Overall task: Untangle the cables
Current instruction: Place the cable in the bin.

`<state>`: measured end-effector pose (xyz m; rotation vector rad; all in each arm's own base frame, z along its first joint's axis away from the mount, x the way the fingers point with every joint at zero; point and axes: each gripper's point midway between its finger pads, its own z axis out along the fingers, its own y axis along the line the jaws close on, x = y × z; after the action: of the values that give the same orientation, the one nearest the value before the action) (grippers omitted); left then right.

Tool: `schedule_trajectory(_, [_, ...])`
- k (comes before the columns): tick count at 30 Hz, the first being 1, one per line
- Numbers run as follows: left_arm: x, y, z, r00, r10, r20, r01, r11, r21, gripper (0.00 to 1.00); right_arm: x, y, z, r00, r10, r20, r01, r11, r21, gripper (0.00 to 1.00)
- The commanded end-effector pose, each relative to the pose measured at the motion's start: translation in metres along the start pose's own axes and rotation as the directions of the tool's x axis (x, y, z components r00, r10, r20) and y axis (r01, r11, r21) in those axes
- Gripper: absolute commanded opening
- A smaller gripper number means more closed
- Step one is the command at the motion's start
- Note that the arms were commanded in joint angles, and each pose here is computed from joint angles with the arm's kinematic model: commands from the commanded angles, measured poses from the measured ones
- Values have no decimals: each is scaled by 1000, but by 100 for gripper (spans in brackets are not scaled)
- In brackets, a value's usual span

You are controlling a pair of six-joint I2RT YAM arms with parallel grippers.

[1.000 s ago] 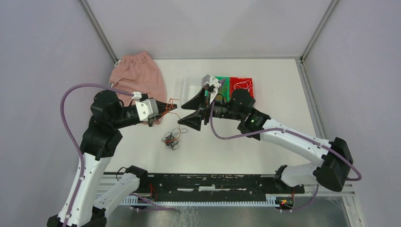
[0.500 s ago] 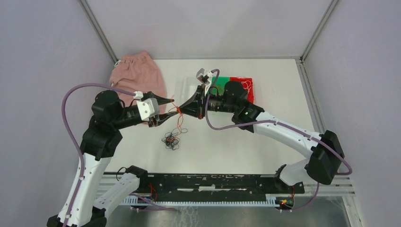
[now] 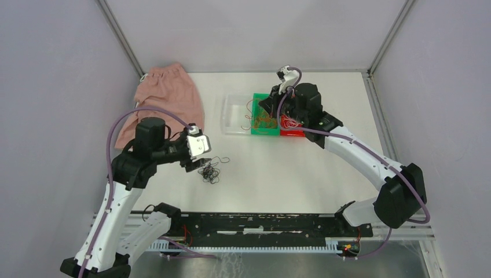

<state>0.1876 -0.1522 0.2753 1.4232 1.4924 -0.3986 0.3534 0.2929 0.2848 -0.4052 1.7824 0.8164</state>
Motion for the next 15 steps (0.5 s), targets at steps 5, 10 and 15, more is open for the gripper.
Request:
schedule_trajectory(5, [7, -3, -11, 994, 99, -41, -100, 995, -18, 78, -17, -77, 20, 977, -209, -35, 209, 930, 302, 0])
schedule_trajectory(10, [7, -5, -15, 992, 117, -41, -118, 993, -25, 78, -9, -110, 38, 964, -250, -90, 264, 877, 402, 0])
schedule_trajectory(15, [6, -6, -17, 992, 124, -39, -125, 992, -29, 78, 3, -134, 51, 943, -290, -164, 333, 825, 456, 0])
